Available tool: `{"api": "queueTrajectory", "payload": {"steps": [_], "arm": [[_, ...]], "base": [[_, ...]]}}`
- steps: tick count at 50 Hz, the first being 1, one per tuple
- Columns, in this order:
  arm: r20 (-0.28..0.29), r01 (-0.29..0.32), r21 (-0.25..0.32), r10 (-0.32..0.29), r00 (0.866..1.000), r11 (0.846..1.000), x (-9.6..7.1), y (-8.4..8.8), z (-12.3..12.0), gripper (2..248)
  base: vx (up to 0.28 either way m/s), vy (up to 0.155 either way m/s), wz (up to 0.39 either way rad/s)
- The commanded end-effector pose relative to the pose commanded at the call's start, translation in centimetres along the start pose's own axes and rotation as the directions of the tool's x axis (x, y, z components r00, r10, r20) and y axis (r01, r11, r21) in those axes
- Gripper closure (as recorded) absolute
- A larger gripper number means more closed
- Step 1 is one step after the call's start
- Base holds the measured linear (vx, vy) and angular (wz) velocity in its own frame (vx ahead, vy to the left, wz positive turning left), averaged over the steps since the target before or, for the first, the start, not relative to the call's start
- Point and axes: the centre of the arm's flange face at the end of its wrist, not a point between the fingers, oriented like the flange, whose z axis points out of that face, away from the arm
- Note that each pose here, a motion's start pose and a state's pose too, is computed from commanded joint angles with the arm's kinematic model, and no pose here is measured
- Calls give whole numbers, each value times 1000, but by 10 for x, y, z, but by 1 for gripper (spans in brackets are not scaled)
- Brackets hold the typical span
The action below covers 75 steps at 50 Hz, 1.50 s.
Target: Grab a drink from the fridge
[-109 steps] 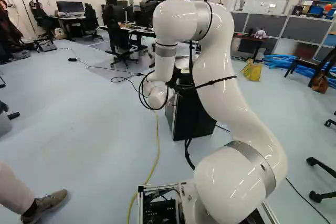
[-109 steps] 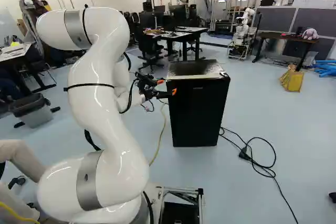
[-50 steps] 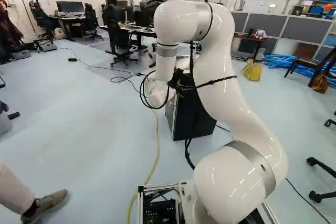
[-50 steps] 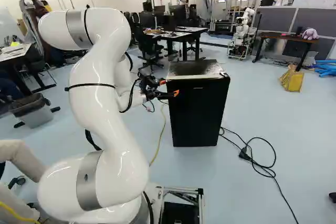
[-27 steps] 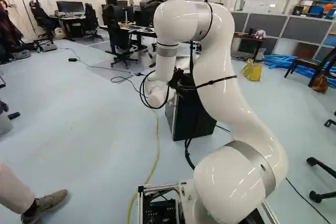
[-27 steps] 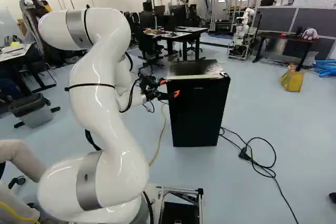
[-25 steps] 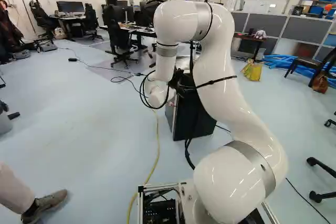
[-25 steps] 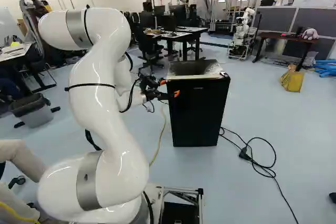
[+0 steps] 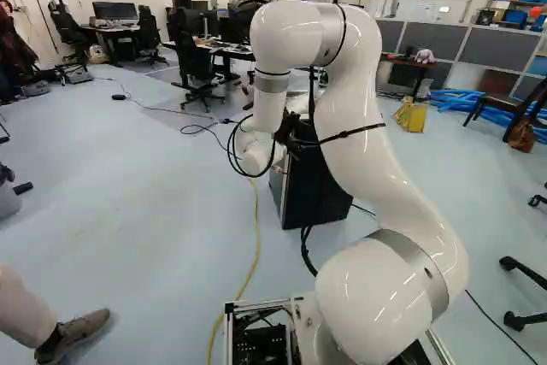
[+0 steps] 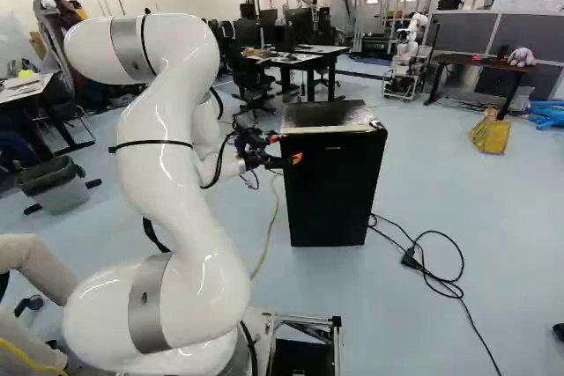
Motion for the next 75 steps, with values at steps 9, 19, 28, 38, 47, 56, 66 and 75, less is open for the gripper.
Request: {"api": "queueTrajectory", "payload": {"steps": [9,19,28,38,47,56,66,75], "arm": [[0,-1,-9,1,1000,1000,0,1,0,3],[0,-3,-19,3,1000,1000,0,2,0,3],[0,-4,-28,4,1000,1000,0,3,0,3],[0,-6,-38,6,1000,999,0,3,0,3],[0,-7,-48,7,1000,999,0,4,0,3],[0,-8,-57,8,1000,998,0,5,0,3],[1,-8,-66,8,1000,998,0,7,-1,3],[2,-6,-75,6,1000,997,0,10,-3,3]], "base": [[0,0,0],[0,0,0],[0,0,0],[0,0,0],[0,0,0],[0,0,0],[0,0,0],[0,0,0]]}}
